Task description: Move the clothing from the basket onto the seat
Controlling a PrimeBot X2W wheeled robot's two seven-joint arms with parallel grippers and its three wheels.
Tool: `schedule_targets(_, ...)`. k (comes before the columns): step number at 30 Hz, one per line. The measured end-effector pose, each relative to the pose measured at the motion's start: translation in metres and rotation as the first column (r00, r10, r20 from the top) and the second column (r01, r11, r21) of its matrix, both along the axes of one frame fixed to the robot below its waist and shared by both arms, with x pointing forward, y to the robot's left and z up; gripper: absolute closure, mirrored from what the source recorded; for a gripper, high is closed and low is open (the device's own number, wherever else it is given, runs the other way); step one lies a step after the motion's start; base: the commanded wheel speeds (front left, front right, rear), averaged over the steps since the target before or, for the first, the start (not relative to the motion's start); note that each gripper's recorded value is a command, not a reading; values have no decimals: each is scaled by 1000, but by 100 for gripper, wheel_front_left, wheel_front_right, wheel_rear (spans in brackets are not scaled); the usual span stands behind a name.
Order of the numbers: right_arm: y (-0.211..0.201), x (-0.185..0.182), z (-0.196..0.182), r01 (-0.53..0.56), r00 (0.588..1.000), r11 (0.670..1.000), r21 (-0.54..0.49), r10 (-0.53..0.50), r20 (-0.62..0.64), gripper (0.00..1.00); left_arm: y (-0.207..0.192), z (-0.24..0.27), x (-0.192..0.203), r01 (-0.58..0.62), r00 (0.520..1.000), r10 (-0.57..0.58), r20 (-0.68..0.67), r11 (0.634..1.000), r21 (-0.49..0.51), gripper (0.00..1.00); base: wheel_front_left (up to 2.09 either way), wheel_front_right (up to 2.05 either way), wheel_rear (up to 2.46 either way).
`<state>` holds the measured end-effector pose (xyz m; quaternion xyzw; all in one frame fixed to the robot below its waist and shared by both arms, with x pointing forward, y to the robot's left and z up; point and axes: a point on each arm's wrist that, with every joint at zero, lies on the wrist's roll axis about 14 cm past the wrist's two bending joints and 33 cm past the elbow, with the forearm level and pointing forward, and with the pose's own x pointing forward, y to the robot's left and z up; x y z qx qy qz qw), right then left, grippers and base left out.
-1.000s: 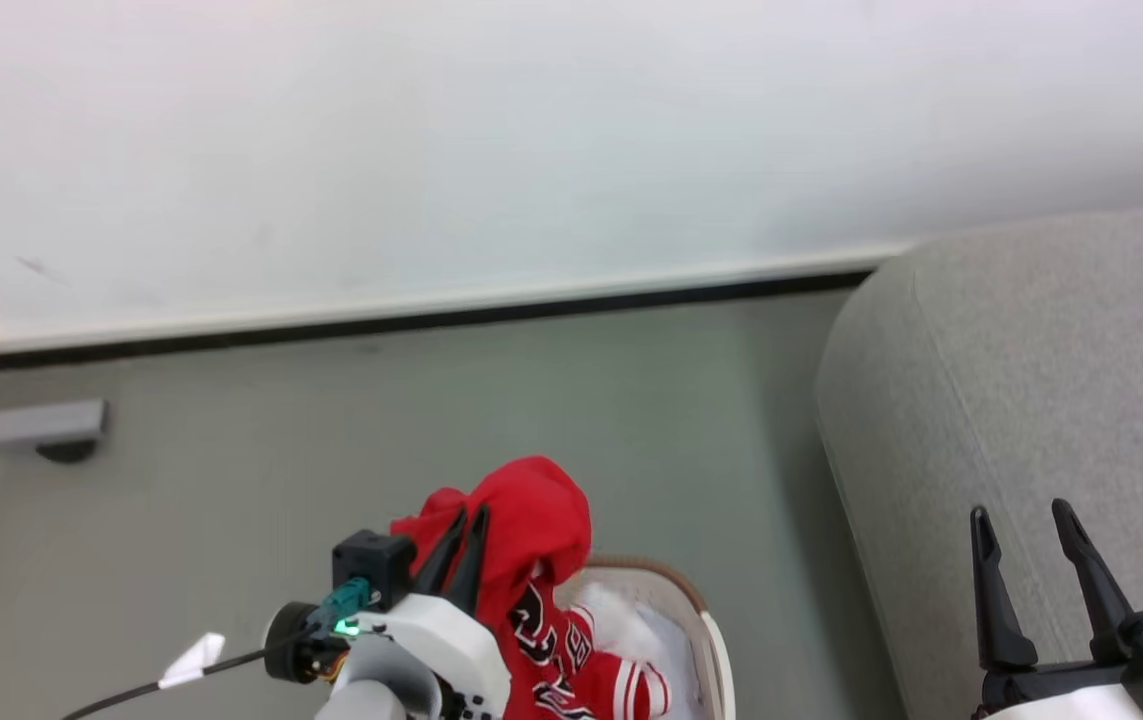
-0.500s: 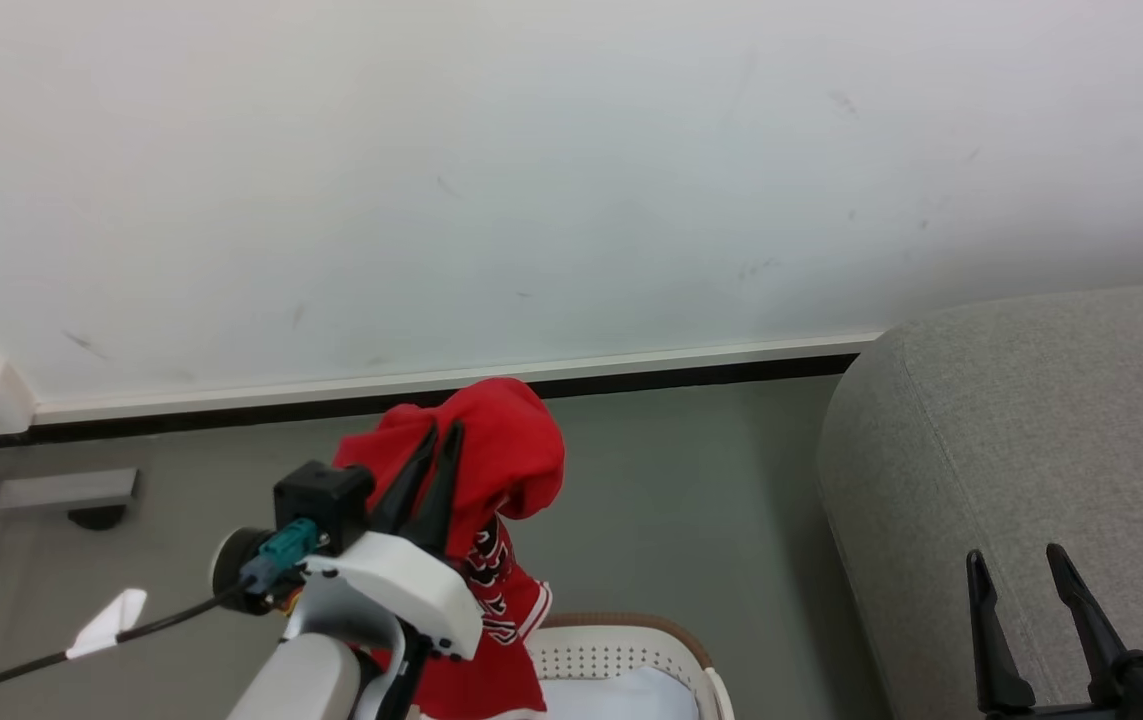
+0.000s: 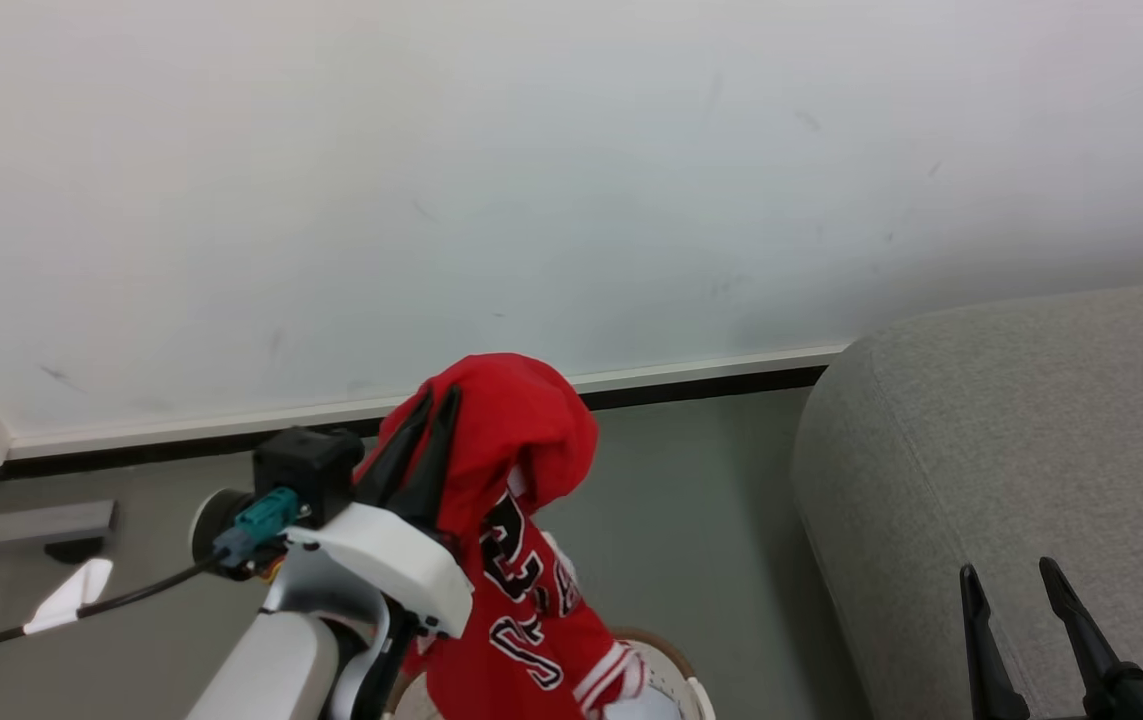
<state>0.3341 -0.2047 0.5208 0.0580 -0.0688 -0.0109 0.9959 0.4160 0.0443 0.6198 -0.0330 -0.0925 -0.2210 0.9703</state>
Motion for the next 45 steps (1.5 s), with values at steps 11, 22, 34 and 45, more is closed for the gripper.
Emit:
schedule_targets(11, 0, -8, 1, 5, 1000, 999, -43, -4, 2, 0, -17, 6, -5, 52, 999, -52, 6, 999, -14, 100, 0, 0, 0)
schedule_targets(22, 33, 1, 19, -119, 991, 980, -159, 128, 43, 0, -26, 5, -4, 76, 997, -76, 4, 997, -22, 100, 0, 0, 0)
schedule_targets(34, 124, 31, 31, -441, 884, 843, -307, 467, 10, 0, -32, 5, -3, 94, 996, -94, 3, 995, -19, 100, 0, 0, 0)
schedule_targets(45, 184, 56, 25, -564, 809, 740, -368, 585, -62, 0, -51, 8, -15, 158, 988, -158, 1, 987, -21, 100, 0, 0, 0)
